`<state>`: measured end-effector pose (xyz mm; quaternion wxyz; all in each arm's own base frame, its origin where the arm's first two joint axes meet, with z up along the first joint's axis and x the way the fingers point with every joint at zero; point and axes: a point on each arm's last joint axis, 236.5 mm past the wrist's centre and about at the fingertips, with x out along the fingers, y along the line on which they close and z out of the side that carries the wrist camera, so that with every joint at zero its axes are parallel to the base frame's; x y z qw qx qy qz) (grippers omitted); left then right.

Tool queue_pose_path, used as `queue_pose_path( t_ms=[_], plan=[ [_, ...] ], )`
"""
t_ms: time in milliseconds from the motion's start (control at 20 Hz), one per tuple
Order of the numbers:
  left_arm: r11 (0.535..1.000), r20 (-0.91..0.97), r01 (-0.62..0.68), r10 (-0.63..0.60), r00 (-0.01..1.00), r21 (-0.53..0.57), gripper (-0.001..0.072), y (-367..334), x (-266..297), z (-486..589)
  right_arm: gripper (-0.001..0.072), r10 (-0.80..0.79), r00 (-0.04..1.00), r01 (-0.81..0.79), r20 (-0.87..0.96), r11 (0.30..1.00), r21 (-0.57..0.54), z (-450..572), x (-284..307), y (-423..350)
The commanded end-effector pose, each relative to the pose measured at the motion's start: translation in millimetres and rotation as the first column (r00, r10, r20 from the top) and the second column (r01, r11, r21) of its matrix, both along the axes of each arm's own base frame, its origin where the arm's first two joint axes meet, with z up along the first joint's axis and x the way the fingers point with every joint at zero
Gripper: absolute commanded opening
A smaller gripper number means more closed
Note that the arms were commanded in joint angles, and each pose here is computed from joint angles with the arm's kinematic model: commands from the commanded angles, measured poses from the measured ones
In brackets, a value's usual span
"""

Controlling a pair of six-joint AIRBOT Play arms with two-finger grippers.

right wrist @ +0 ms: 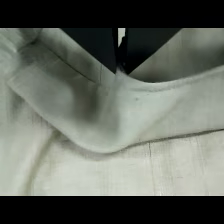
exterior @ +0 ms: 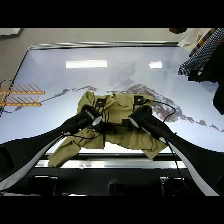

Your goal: Fold the clothes and pants, and hang the long-sleeved shirts on hangers.

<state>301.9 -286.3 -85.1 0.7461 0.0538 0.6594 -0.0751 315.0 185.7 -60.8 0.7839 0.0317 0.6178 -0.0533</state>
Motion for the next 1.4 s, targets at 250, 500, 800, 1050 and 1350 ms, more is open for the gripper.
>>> queue_pose_path(
  t_ms=[250, 500, 800, 1050, 1350],
  plan=[
    [1.000, 0.011, -0.011, 0.011, 1.000, 0.013, 0.0189, 5.6, 9.9, 10.3, 0.0030, 0.006, 1.000, -0.006, -0.003, 1.000, -0.004, 0.2, -0.8, -0.5],
    [1.000, 0.010, -0.018, 0.018, 1.000, 0.015, 0.0195, 7.4, 11.9, 8.1, 0.0030, 0.007, 1.000, -0.007, 0.000, 1.000, -0.002, 0.4, -0.2, 0.0],
    [1.000, 0.007, -0.017, 0.017, 1.000, 0.017, 0.0171, 7.3, 11.6, 6.4, 0.0030, 0.007, 1.000, -0.007, 0.000, 1.000, -0.002, 0.4, -0.2, 0.0],
    [1.000, 0.012, -0.015, 0.015, 1.000, 0.014, 0.0019, 6.4, 12.8, 6.5, 0.0030, 0.006, 1.000, -0.006, -0.004, 1.000, -0.005, 0.3, -1.1, -0.7],
    [1.000, 0.059, 0.009, -0.010, 0.998, 0.014, 0.0018, 27.8, 33.9, 64.2, 0.0029, 0.036, 0.996, -0.036, 0.079, 0.999, -0.009, 52.8, -1.8, -14.5]
  ],
)
